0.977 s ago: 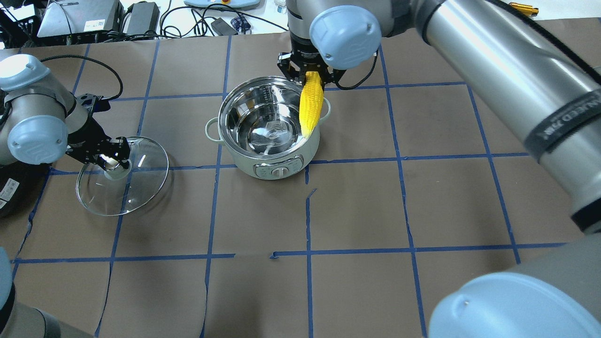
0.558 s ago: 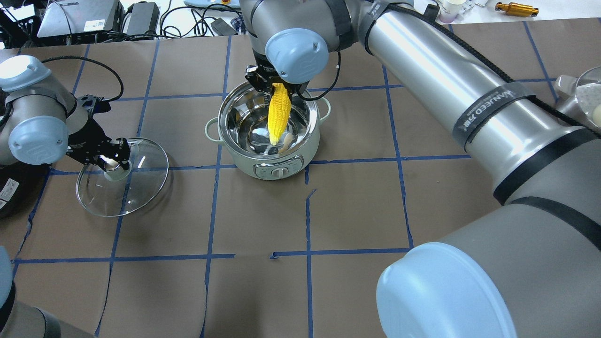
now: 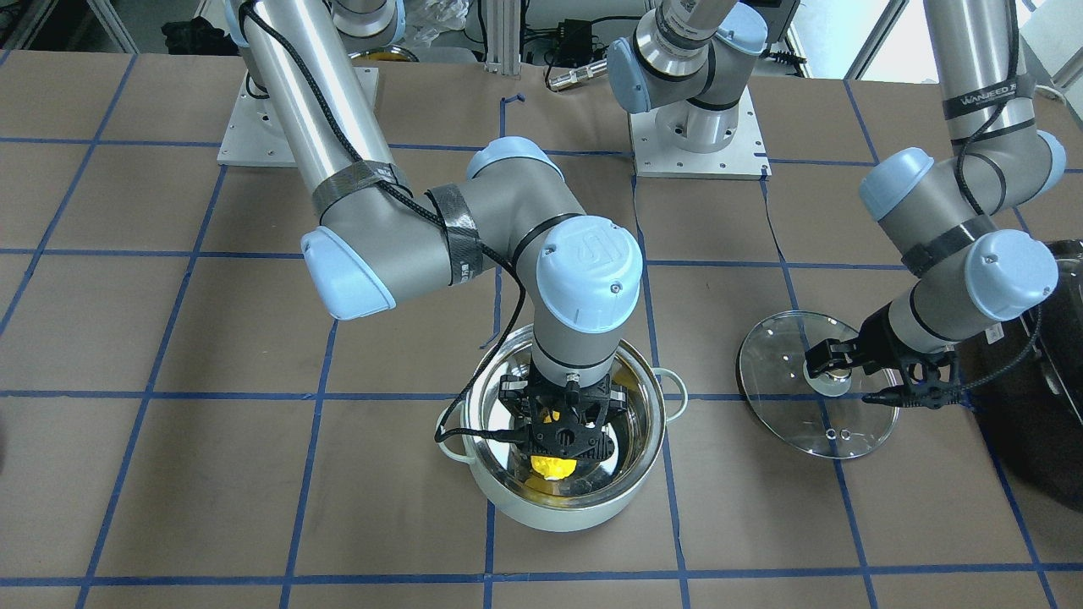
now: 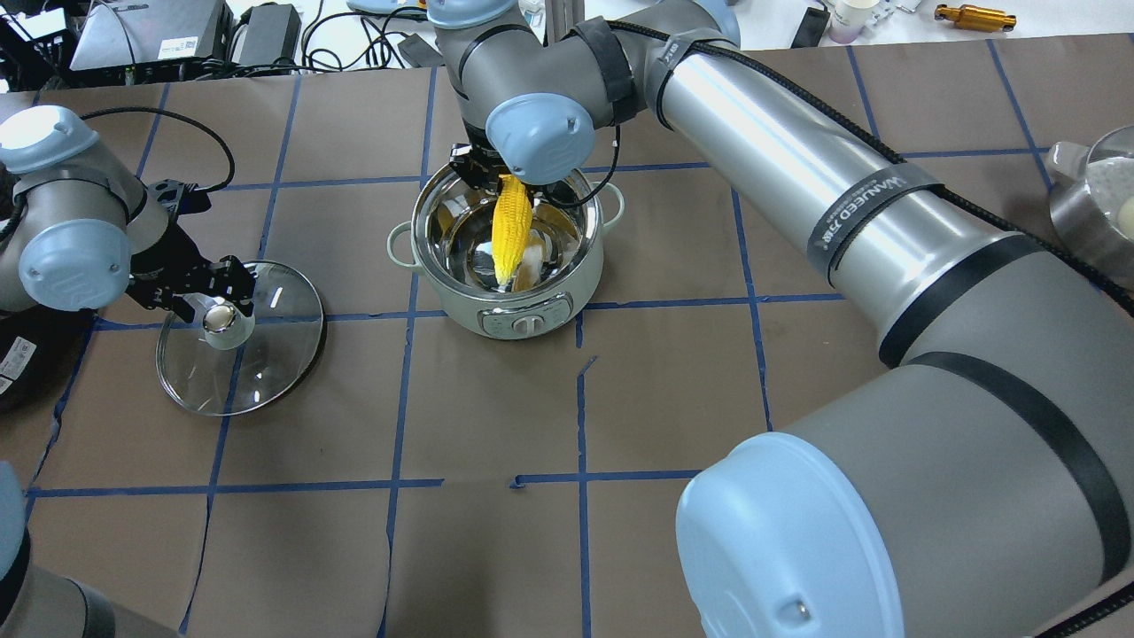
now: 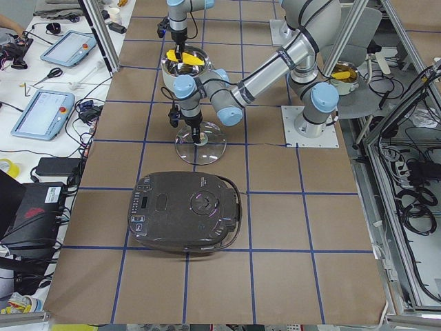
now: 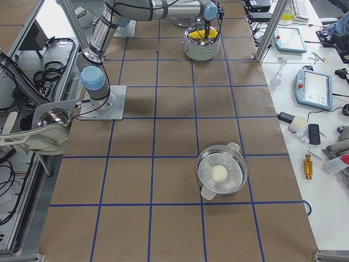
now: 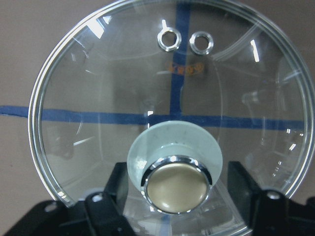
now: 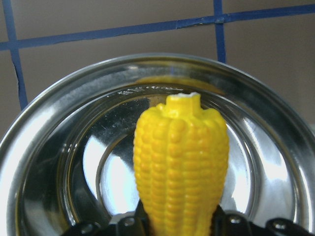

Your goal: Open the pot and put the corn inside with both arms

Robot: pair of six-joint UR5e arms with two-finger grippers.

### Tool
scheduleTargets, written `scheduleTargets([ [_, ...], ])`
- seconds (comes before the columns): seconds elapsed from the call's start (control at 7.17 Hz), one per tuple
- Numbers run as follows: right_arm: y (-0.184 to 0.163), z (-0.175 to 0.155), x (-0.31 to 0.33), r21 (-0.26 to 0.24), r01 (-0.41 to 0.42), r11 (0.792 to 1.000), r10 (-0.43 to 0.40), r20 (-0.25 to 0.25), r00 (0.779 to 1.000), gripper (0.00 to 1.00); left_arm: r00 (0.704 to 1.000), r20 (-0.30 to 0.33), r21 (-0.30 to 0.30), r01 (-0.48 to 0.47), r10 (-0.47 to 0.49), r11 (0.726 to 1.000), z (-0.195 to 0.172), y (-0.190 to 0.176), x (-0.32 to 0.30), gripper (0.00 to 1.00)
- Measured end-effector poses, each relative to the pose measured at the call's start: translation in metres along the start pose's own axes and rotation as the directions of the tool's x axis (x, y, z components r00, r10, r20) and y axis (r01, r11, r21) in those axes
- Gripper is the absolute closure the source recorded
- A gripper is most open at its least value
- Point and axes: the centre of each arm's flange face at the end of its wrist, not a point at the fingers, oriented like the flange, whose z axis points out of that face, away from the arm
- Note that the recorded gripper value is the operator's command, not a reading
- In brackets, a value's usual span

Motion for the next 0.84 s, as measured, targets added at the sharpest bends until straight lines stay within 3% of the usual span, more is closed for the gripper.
scheduleTargets([
  [0.14,0.007,0.004,-0.006,-0.009,0.008,1.000,-0.008,-0.003,1.000,0.17,1.000,0.005,0.012,-0.007,0.007,1.000,-0.010,0.001,0.007,0.04],
  [0.28,0.013,0.010,-0.008,-0.021,0.013,1.000,-0.013,-0.008,1.000,0.00,1.000,0.011,0.027,-0.016,0.016,1.000,-0.026,0.004,0.019,0.04],
  [0.84,0.020,-0.009,-0.006,-0.006,0.014,1.000,-0.014,0.002,1.000,0.00,0.999,-0.008,0.033,-0.044,0.045,0.998,-0.144,0.029,0.090,0.03],
])
